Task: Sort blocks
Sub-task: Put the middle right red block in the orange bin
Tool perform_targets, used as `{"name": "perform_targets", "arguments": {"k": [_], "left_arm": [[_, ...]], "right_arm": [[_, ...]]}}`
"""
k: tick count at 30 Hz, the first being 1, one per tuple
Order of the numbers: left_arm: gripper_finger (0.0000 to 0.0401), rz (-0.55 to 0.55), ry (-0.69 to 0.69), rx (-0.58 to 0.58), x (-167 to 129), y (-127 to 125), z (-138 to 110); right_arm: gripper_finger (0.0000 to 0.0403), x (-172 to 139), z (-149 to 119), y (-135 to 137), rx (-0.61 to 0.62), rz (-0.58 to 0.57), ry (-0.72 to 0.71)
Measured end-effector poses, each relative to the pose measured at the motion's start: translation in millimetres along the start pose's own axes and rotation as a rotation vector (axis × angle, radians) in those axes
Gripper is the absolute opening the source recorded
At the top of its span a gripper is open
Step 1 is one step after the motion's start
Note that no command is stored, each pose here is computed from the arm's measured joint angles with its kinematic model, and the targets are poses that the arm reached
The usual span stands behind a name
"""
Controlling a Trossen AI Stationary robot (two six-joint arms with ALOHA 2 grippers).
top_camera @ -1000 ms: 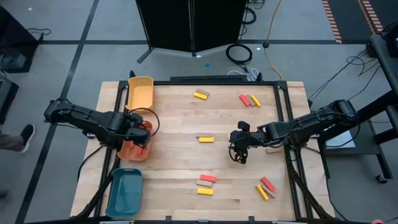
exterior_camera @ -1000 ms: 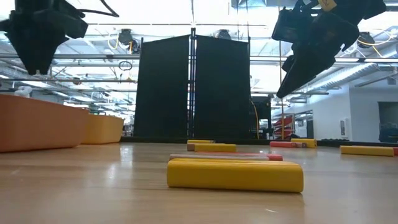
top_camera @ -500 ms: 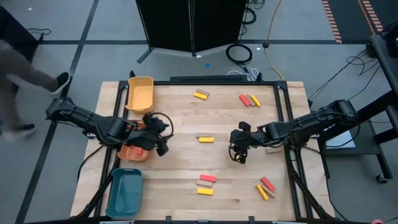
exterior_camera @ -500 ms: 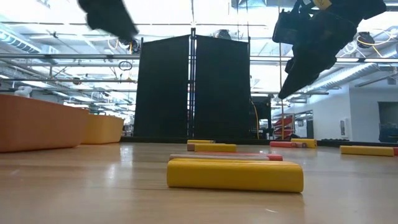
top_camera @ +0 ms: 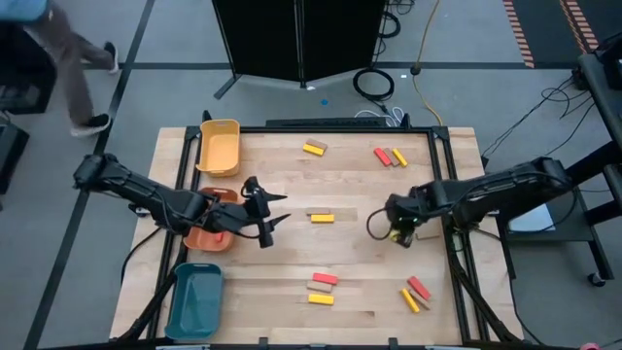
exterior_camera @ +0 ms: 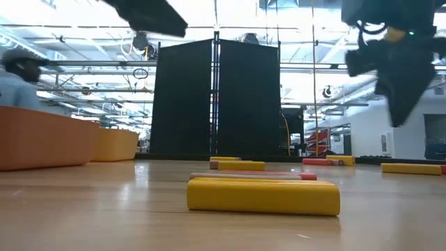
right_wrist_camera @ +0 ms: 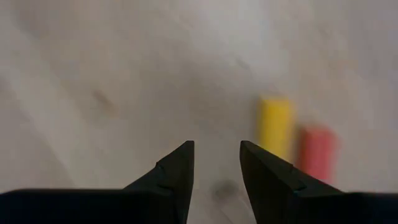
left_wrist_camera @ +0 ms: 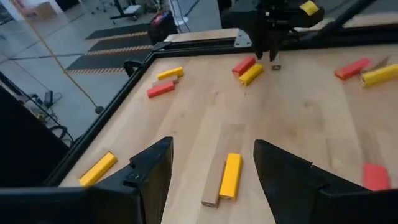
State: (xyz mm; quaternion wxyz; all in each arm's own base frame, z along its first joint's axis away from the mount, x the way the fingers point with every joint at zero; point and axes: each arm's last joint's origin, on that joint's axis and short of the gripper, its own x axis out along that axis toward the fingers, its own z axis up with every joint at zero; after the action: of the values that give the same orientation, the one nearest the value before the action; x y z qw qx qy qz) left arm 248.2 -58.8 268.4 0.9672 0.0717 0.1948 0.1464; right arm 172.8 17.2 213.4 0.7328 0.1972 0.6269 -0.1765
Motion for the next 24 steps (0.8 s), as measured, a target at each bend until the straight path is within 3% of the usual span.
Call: {"name": "perform_targets", "arguments": {"k": [7, 17, 24], "left_arm": [[0.0222, -0.086, -0.167, -0.082, 2.9, 27.4, -18.8], [0.0222, -0.193, -0.510, -0.170, -5.4, 46.8, -35.7], [0.0221, -0.264, -0.507, -0.115, -3.9, 43.2, -39.7]], "right_arm": [[0.0123, -3.7, -6.4, -35.6, 0.014, -0.131, 0.203], [0.0123, 13.7, 12.4, -58.6, -0.120, -0.137, 0.341], [0.0123, 32.3, 23.8, -69.7, -0.055, -0.153, 0.450]]}}
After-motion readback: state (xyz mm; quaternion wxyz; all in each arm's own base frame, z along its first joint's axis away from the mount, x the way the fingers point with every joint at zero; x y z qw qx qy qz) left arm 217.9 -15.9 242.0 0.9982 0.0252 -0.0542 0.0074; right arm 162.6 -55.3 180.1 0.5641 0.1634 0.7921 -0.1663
